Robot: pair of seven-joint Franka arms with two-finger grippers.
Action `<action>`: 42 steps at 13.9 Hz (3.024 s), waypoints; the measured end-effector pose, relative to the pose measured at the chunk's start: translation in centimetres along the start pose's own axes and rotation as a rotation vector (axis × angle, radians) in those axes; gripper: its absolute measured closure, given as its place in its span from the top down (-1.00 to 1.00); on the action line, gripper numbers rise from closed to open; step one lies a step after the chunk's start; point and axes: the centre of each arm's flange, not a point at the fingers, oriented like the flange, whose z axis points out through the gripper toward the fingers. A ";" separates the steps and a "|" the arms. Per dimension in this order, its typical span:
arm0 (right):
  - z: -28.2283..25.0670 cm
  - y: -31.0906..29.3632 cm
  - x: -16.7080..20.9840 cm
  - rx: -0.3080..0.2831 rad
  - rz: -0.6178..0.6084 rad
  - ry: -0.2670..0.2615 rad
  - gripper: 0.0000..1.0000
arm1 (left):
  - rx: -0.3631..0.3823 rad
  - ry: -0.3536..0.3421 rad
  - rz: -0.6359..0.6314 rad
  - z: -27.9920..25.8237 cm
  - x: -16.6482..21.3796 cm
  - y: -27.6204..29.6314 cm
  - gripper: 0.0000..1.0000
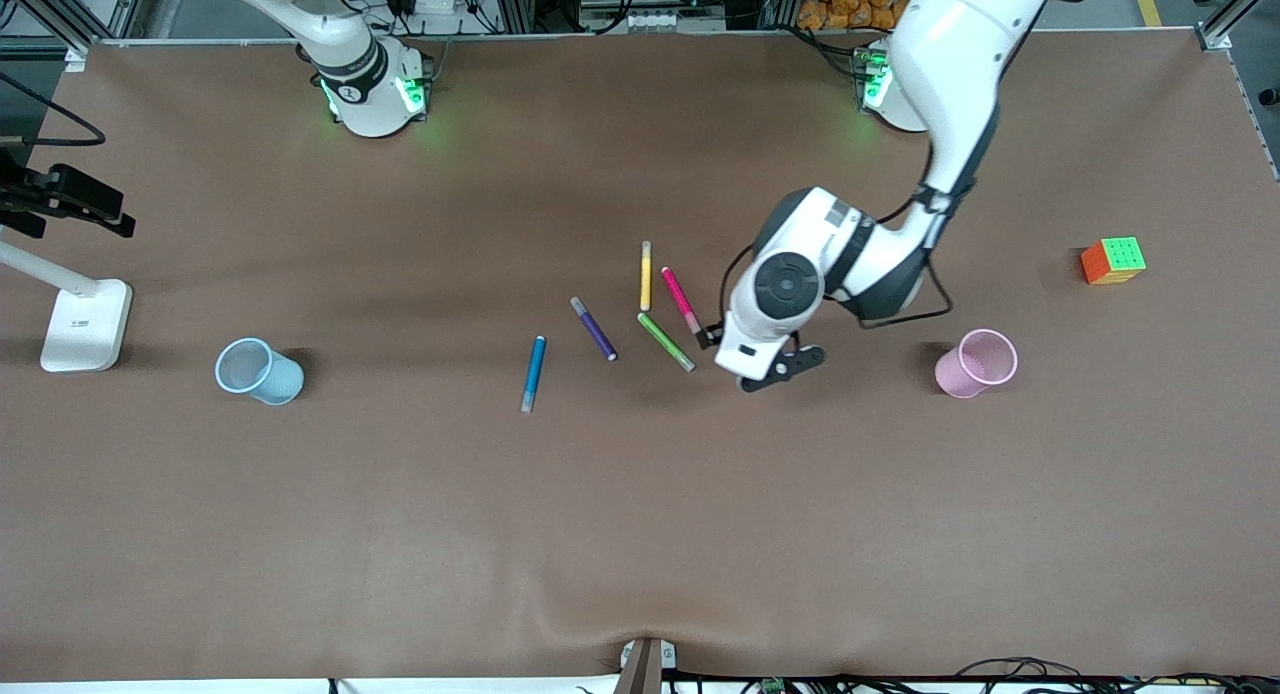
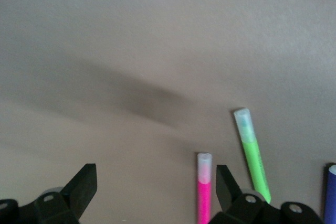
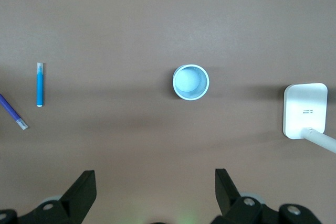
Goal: Place pink and blue markers in matching cups
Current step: 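Move the left gripper over the pink marker among the markers, then lower the left gripper and close it on the pink marker, then carry the pink marker toward the pink cup while the right gripper reaches the blue marker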
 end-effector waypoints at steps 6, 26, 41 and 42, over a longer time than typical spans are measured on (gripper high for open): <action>0.0 -0.1 0.0 0.012 0.000 0.004 1.00 | -0.014 -0.011 -0.011 2.7 -0.7 1.1 0.91; 0.1 -0.2 0.3 0.021 -0.001 0.008 1.00 | -0.053 -0.074 -0.034 7.9 -2.7 3.1 0.15; 0.3 -0.2 0.4 0.022 -0.002 0.004 1.00 | -0.050 -0.067 -0.049 5.2 -1.5 2.8 -0.66; 0.4 -0.3 0.4 0.022 -0.002 0.003 1.00 | -0.048 -0.065 -0.056 3.9 -1.0 2.3 -0.66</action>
